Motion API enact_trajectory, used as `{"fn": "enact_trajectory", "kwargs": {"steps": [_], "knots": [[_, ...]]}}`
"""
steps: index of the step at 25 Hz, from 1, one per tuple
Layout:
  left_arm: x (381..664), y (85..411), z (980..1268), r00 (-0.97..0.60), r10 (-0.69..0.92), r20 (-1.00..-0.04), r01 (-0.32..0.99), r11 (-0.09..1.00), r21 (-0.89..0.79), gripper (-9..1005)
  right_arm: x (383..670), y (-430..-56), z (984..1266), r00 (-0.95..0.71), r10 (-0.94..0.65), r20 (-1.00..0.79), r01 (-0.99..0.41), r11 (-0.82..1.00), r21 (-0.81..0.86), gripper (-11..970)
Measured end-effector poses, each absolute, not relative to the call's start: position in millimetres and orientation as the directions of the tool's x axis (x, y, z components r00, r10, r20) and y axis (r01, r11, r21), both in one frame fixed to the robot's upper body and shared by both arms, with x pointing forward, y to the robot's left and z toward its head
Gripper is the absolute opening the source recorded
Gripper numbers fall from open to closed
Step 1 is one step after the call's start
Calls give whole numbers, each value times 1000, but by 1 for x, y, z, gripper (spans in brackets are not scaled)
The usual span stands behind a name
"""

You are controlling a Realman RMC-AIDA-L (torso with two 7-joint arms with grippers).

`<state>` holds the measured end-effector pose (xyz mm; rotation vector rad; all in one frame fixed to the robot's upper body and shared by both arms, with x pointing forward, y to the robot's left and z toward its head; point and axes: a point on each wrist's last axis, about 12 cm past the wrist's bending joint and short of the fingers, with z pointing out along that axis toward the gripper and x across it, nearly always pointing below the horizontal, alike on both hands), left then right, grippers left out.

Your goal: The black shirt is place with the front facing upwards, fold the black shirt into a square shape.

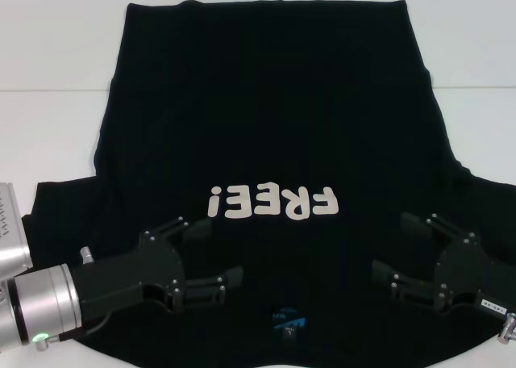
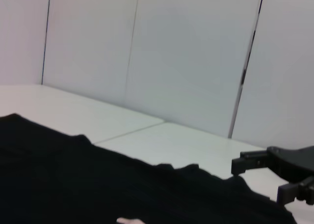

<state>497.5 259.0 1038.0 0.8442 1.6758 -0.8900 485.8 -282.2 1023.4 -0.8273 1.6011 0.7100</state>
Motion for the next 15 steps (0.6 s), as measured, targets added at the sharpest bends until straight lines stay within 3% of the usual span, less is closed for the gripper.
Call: {"fn": "enact_trajectory", "kwargs": {"steps": [15], "knots": [[499,260,1041,-240,73,-968,847,502,-173,949,491,-279,1028,-92,-129,-987,-827,562,4,932]]}}
